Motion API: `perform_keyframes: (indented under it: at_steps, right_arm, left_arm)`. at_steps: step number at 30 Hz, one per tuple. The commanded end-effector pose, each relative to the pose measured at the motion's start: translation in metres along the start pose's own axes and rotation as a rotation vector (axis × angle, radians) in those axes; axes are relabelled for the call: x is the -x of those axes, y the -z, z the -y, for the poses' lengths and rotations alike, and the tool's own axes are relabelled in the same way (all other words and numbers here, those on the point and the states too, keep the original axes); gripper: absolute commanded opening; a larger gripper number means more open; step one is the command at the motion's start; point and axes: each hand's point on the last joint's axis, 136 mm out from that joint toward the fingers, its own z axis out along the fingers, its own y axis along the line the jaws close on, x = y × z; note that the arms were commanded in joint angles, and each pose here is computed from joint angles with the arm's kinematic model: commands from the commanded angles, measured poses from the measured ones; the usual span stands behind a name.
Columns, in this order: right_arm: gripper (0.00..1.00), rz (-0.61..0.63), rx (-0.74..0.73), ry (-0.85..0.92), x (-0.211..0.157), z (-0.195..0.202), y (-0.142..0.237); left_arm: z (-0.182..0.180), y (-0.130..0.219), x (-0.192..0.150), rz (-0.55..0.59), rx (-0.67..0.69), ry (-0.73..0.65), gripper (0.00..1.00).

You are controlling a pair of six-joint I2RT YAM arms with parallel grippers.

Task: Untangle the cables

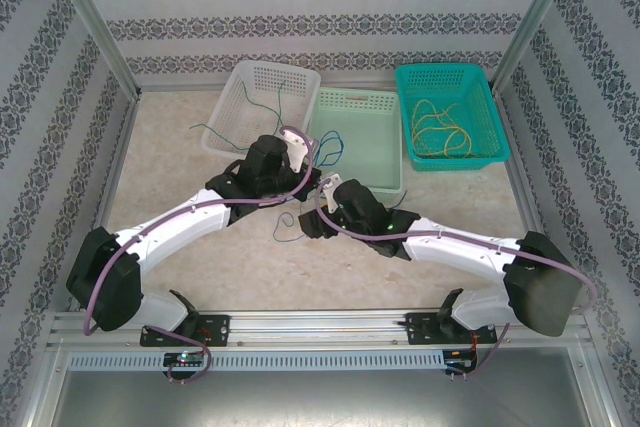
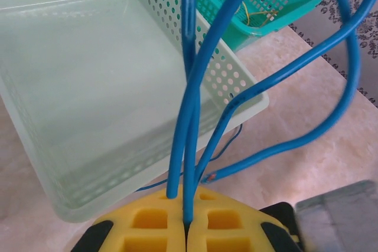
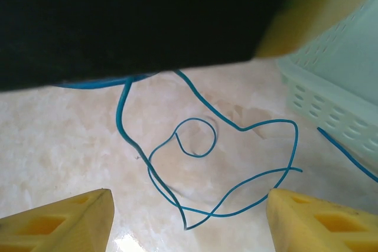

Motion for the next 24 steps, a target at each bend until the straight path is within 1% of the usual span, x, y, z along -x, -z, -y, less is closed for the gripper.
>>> perform_keyframes:
  at_steps: [1,6,9,12,14,16,17,18,19,24]
  right_arm:
    - [0.69,0.036,0.033,-0.012,0.009,-0.01,0.006]
    - [0.68,0.024,0.026,-0.029,0.013,-0.012,-0.015]
    - [0.64,0.011,-0.011,-0.037,0.015,-0.007,-0.032]
    - [0.47,0.006,-0.059,-0.04,0.017,0.0,-0.043]
    - [0.29,0.007,-0.075,-0.04,0.016,0.002,-0.042]
    - [0.12,0.018,-0.078,-0.04,0.015,0.003,-0.032]
    - [0.06,0.024,-0.082,-0.041,0.013,0.005,-0.025]
    - [0.02,0.03,-0.083,-0.04,0.012,0.005,-0.019]
    - [0.0,0.033,-0.085,-0.042,0.01,0.007,-0.012]
    - [0.0,0.042,-0.11,-0.049,-0.001,0.016,0.02]
  left_arm:
    - [-0.001,0.001,0.015,0.019,0.013,0.025,0.01]
    - [0.002,-0.002,0.021,0.032,-0.005,0.055,0.02]
    - [0.003,-0.003,0.024,0.039,-0.013,0.078,0.02]
    - [0.002,-0.002,0.025,0.042,-0.014,0.093,0.02]
    - [-0.003,0.001,0.025,0.045,0.005,0.101,0.02]
    - [-0.013,0.005,0.024,0.048,0.037,0.112,0.02]
    - [-0.018,0.008,0.024,0.051,0.048,0.12,0.02]
    - [-0.022,0.01,0.024,0.057,0.057,0.128,0.02]
    - [-0.029,0.012,0.024,0.062,0.07,0.138,0.02]
    - [-0.039,0.02,0.028,0.081,0.083,0.158,0.03]
